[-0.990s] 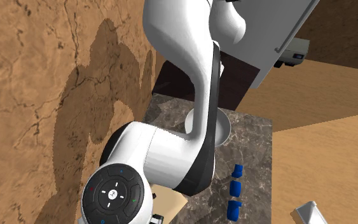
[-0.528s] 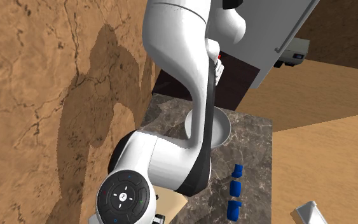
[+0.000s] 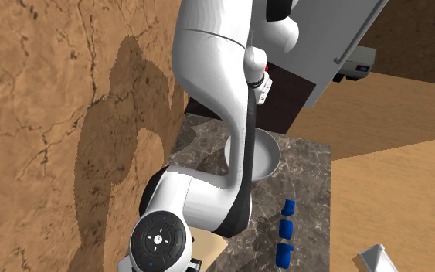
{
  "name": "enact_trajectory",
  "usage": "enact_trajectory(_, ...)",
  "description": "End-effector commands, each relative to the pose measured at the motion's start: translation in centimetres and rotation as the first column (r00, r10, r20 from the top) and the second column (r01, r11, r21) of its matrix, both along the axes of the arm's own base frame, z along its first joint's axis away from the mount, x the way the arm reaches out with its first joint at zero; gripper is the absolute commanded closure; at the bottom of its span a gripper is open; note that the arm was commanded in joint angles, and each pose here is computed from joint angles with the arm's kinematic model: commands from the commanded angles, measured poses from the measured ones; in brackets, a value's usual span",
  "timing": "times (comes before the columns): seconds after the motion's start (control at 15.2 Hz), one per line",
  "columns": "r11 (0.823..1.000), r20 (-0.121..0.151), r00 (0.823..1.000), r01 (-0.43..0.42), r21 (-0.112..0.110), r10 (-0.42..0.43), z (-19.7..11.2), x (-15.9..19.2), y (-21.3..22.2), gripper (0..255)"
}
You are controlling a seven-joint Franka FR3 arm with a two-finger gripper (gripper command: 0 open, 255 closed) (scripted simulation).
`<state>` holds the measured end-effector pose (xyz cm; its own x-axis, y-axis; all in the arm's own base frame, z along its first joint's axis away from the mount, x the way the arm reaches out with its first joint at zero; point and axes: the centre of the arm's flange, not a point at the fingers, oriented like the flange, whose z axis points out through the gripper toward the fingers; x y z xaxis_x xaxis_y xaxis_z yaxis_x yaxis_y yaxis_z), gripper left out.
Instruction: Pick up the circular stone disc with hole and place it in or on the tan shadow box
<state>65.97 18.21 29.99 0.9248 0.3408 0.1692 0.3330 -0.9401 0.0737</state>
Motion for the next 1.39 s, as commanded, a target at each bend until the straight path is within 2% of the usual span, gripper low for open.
enact_trajectory(0.0,1.0,0.001,1.0,0.0,0.0,0.0,-0.1,0.0,0.0,255)
enact_trajectory(0.33,1.0,0.001,1.0,0.0,0.0,0.0,-0.1,0.0,0.0,255)
enact_trajectory(0.4,1.0,0.001,1.0,0.0,0.0,0.0,-0.1,0.0,0.0,0)
enact_trajectory(0.73,1.0,0.001,1.0,0.0,0.0,0.0,-0.1,0.0,0.0,0)
enact_trajectory(0.99,1.0,0.001,1.0,0.0,0.0,0.0,4.8,-0.9,0.0,0)
enact_trajectory(1.32,1.0,0.001,1.0,0.0,0.0,0.0,4.8,-0.9,0.0,0)
